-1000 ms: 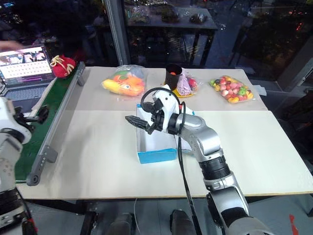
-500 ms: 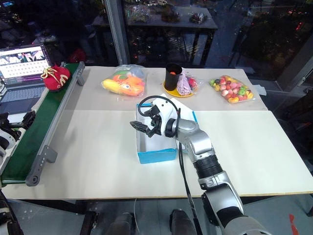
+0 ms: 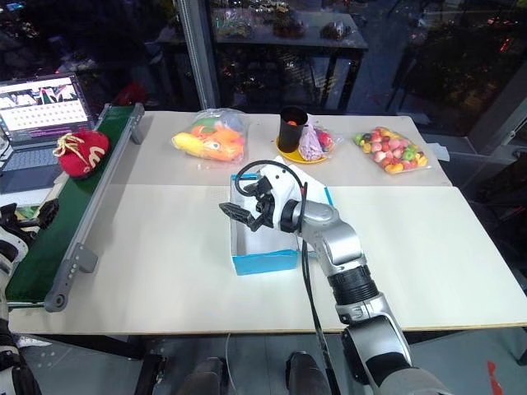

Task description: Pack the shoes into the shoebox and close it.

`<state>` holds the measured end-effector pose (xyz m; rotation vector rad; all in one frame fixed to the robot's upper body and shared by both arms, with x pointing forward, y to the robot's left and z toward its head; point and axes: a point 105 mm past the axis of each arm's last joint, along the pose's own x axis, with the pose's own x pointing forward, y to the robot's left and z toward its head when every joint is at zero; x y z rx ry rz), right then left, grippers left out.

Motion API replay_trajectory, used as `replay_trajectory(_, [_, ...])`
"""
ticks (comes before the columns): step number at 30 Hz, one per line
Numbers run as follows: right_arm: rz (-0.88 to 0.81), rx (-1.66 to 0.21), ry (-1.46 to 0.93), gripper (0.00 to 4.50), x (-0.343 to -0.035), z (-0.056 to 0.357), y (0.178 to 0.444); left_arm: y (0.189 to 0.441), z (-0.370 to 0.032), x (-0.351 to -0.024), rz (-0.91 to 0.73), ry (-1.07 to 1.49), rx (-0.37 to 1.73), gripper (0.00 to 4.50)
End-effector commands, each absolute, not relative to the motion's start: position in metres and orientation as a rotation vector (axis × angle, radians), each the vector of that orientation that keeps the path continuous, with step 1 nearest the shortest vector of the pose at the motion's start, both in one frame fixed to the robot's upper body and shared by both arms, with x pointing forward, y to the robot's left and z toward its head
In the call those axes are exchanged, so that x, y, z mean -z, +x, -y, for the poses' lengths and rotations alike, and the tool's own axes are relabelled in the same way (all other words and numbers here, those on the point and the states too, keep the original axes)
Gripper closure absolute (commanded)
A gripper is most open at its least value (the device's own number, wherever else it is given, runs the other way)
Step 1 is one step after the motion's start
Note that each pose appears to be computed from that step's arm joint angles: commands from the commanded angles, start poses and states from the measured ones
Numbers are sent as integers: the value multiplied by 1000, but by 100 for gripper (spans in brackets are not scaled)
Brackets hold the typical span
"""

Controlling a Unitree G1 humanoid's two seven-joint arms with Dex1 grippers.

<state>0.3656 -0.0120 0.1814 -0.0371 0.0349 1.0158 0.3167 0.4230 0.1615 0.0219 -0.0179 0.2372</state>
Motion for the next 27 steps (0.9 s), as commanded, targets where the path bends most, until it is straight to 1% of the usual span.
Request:
replay_trajectory(1, [18, -1006, -31, 5, -197, 17, 363, 316, -429, -170, 50, 62, -234, 0])
replay_trajectory(8, [9, -1000, -41, 5, -195, 21, 360, 318, -429, -159, 34, 47, -218, 0])
replay_trajectory(16, [0, -986, -63, 5, -192, 26, 361, 319, -437, -152, 14, 43, -259, 0])
replay_trajectory(21, [-2, -963, -71, 5, -192, 31, 362, 327, -432, -142, -22, -2, -228, 0])
replay_trajectory(25, [0, -939, -73, 0, -194, 36, 365, 334, -423, -142, -11, -10, -189, 91])
replay_trajectory(26, [1, -936, -75, 0, -195, 37, 365, 339, -417, -146, 0, -17, -170, 134])
replay_trajectory(27, [2, -933, -77, 0, -196, 38, 365, 344, -411, -151, 12, -19, -152, 159])
